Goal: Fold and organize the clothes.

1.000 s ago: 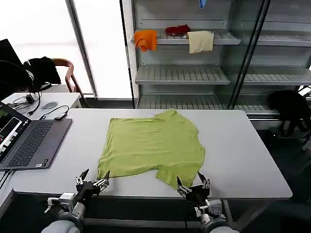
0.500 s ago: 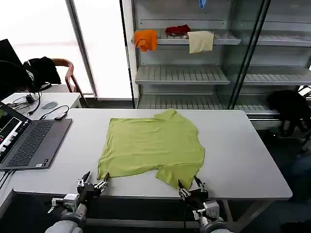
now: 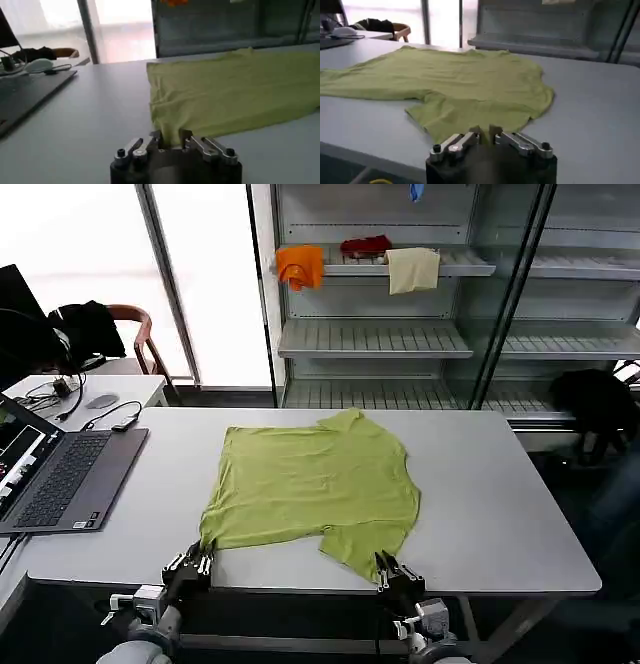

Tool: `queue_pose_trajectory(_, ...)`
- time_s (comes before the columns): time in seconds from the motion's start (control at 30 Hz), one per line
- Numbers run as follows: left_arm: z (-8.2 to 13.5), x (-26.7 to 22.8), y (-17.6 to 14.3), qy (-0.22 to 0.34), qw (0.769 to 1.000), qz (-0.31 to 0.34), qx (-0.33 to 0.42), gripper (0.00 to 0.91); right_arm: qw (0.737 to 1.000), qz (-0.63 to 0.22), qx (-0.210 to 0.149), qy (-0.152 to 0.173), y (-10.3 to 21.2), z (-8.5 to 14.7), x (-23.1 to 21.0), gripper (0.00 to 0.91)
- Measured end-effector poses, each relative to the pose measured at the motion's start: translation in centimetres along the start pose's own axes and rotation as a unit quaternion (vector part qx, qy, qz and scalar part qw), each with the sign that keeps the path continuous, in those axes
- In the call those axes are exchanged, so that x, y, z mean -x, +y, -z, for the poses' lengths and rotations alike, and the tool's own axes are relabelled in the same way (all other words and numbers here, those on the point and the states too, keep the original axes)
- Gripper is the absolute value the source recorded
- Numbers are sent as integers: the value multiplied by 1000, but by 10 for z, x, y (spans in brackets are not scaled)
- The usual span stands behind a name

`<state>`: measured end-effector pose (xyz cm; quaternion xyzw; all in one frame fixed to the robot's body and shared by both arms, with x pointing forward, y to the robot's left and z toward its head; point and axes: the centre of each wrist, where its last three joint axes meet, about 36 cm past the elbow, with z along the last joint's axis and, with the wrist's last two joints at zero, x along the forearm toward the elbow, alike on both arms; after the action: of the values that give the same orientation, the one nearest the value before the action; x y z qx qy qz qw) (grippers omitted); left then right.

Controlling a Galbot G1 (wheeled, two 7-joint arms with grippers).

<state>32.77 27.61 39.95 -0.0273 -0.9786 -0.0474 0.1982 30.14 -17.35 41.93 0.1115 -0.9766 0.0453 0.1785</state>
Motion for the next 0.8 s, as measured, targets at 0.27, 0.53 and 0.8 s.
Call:
queue_pose_trajectory(0.27,1,-3,-1,-6,1000,-1,0,10,1000,-3,-9,6,0,-7,-1,685)
queue_pose_trajectory(0.53,1,-4,-2,-9,1000,-4,0,10,1000,2,-9,8,3,-10,1,0)
queue_pose_trajectory(0.8,0,-7,-3,-12,1000,-8,1,10,1000,8,-2,7,4,-9,0,0)
